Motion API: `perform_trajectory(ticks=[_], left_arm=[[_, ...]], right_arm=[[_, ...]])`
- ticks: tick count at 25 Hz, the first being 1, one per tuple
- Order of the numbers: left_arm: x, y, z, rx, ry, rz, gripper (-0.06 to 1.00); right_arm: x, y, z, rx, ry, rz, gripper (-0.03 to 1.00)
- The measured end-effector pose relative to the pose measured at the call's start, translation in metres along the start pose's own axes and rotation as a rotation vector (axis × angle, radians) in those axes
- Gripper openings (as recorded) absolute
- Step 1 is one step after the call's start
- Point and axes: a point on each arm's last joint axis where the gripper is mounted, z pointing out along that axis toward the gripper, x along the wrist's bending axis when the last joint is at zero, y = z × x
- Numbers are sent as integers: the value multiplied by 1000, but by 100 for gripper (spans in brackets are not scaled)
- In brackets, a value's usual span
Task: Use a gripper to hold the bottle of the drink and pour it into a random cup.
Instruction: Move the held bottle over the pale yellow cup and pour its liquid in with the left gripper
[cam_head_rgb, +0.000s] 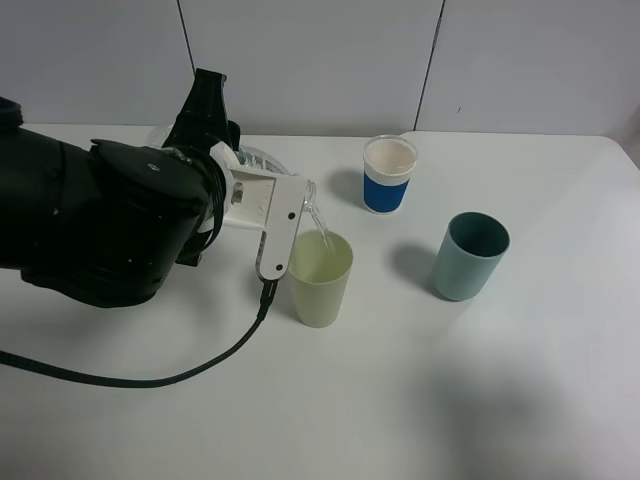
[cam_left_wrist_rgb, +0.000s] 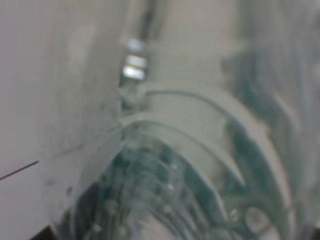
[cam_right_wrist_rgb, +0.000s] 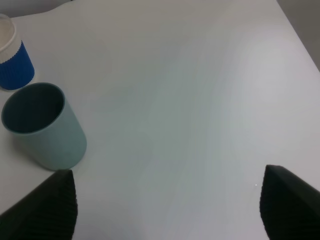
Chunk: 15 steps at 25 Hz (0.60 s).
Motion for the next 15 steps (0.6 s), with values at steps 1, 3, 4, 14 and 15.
perform_trajectory(ticks=[1,3,4,14,15], left_arm=[[0,0,0,0,0,0,47],[0,0,0,0,0,0,47],[0,0,0,2,1,0,47],[0,-1,0,8,3,12,47],[0,-1,0,8,3,16,47]], right_arm=[[0,0,0,0,0,0,74],[0,0,0,0,0,0,74],[0,0,0,0,0,0,74],[0,0,0,0,0,0,74],[0,0,0,0,0,0,74]])
